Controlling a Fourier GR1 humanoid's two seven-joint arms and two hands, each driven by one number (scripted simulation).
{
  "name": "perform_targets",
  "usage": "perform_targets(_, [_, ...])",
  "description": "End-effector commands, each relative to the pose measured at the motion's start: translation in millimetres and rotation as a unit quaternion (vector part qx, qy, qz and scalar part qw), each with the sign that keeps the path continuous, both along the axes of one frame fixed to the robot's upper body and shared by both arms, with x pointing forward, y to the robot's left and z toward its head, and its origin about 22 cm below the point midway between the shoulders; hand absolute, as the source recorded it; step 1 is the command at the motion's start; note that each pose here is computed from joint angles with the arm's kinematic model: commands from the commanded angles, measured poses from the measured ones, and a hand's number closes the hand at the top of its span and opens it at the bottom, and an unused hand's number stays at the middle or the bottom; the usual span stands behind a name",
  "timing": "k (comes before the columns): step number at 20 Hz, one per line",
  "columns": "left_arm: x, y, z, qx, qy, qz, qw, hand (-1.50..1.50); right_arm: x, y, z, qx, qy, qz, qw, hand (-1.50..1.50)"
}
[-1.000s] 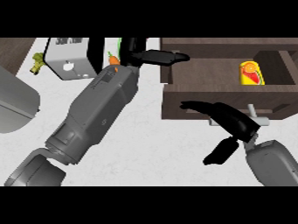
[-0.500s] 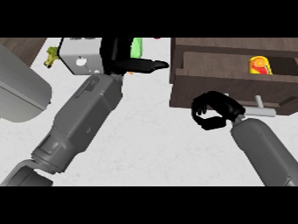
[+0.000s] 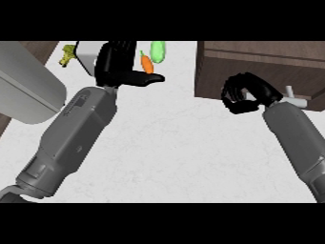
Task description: Pick up the cup, place it into the drawer and close the drawer
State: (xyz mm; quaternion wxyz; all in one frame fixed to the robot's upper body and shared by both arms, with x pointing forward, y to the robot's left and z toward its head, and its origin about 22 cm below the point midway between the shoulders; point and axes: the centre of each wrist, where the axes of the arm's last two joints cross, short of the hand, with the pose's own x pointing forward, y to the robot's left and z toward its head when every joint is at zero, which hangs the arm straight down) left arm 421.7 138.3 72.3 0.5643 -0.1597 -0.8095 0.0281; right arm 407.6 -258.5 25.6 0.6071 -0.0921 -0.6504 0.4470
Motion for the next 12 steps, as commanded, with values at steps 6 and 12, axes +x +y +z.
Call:
perform_targets(6, [-4.8,17,-1,-0.003,0.001,-0.02,0.9998,-1.5,30,-39,69,0.027,-0.058,-0.088,0.994,1.5])
perform_targets(12, [-7.0,20,-2,-0.003,-0.004,-0.035,0.9994,-1.5,31,-46,83,0.046,-0.06,-0.084,0.994,1.5])
